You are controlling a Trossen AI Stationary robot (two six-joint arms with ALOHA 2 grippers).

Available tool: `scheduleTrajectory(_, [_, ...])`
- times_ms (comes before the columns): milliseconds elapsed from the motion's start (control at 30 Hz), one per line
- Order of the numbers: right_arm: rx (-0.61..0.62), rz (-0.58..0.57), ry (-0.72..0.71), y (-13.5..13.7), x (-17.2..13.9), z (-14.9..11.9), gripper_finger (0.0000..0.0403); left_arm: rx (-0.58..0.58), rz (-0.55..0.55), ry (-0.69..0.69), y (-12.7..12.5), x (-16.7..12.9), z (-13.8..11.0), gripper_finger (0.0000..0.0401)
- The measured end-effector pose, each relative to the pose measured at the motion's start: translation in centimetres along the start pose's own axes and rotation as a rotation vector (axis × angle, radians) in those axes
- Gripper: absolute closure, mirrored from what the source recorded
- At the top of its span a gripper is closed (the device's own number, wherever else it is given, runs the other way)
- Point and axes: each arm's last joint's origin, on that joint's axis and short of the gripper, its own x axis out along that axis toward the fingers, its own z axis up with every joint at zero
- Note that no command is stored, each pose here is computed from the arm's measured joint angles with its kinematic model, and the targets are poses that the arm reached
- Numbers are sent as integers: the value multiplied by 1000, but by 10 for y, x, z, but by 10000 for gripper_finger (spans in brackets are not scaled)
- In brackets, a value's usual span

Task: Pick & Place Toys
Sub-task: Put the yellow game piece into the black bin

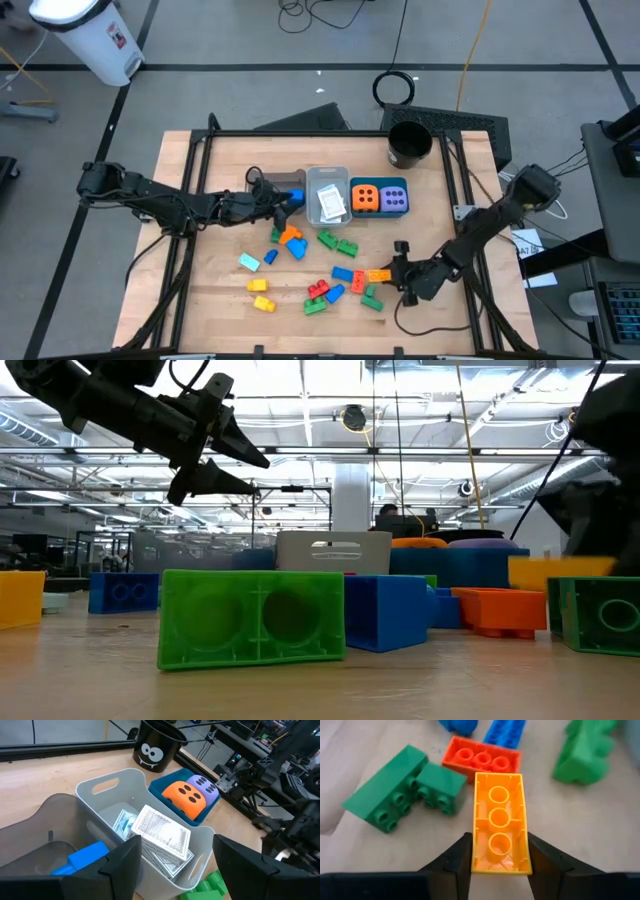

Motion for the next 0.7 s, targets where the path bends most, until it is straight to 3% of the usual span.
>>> scheduleTrajectory(167, [-21, -86, -110, -9, -22, 15, 255, -15, 6, -5, 0, 0, 0, 148])
scheduleTrajectory(333, [-140, -208, -243, -16, -37, 31, 268, -56, 2, -7, 0, 0, 0, 148])
scheduleTrajectory(533, [-265, -328, -315, -30, -35, 57, 267, -63, -112, -60, -9, 1, 6, 148])
scheduleTrajectory(700, [-364, -433, -291, -46, -24, 75, 265, -33, -210, -114, -24, 9, 0, 148])
